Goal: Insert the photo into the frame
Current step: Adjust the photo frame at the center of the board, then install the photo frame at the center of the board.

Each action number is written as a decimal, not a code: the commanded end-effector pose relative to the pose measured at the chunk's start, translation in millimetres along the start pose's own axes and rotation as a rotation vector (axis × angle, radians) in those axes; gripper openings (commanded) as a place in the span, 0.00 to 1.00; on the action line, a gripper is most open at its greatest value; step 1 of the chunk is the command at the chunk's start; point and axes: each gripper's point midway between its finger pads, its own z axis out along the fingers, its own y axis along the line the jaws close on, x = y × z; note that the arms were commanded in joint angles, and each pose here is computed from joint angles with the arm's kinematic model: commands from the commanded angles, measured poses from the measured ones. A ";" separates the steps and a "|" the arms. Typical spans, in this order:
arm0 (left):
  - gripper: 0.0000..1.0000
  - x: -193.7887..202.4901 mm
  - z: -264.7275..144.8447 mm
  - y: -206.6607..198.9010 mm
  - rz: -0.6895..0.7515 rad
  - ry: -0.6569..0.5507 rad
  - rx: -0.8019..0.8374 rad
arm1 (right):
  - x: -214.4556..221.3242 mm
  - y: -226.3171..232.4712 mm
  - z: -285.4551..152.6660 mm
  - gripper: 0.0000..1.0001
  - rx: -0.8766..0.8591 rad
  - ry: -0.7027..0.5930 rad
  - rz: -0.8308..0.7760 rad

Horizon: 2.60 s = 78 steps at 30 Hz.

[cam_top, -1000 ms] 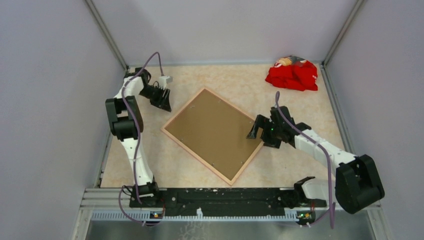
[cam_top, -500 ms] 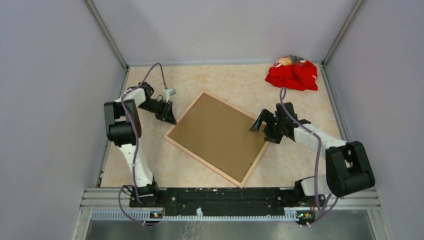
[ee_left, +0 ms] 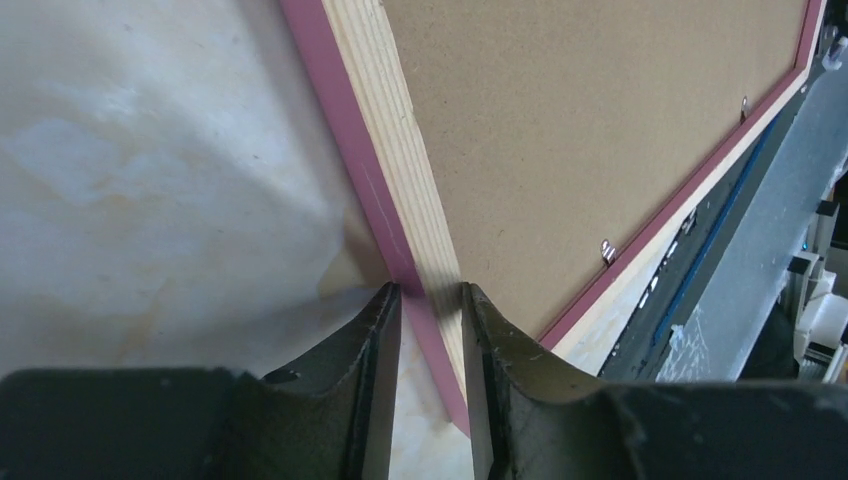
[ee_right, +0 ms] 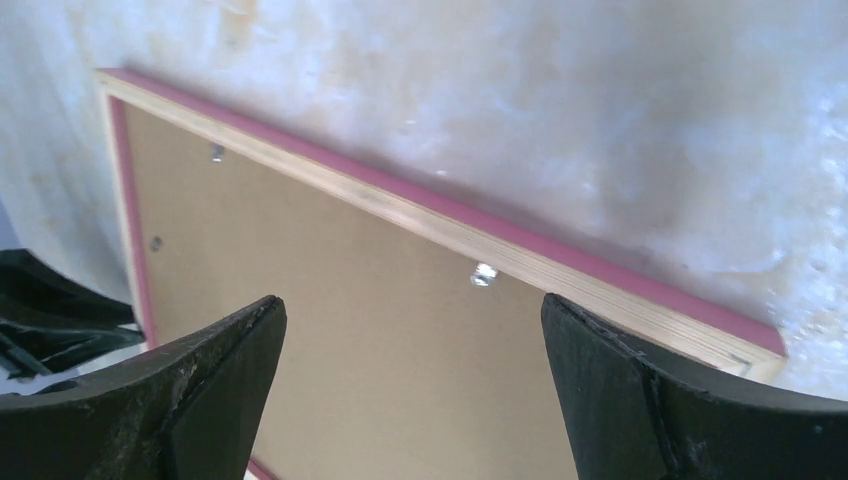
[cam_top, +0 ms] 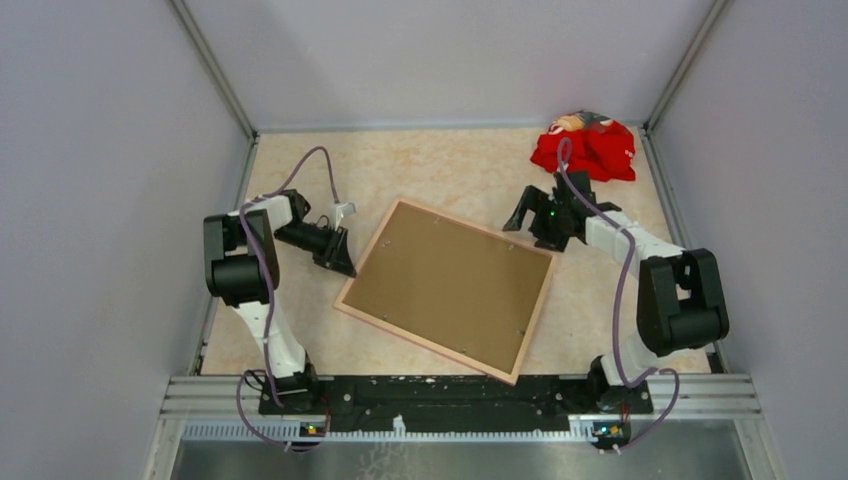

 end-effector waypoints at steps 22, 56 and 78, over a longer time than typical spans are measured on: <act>0.29 -38.8 9.3 13.3 -0.034 -0.066 0.078 | 133.6 281.8 94.8 0.86 -0.430 0.167 -0.111; 0.25 -27.9 10.2 16.8 -0.021 -0.044 0.040 | 140.9 279.1 144.3 0.79 -0.370 0.182 -0.112; 0.25 -27.9 8.4 15.6 -0.011 -0.041 0.038 | 156.0 281.1 155.7 0.78 -0.404 0.244 -0.083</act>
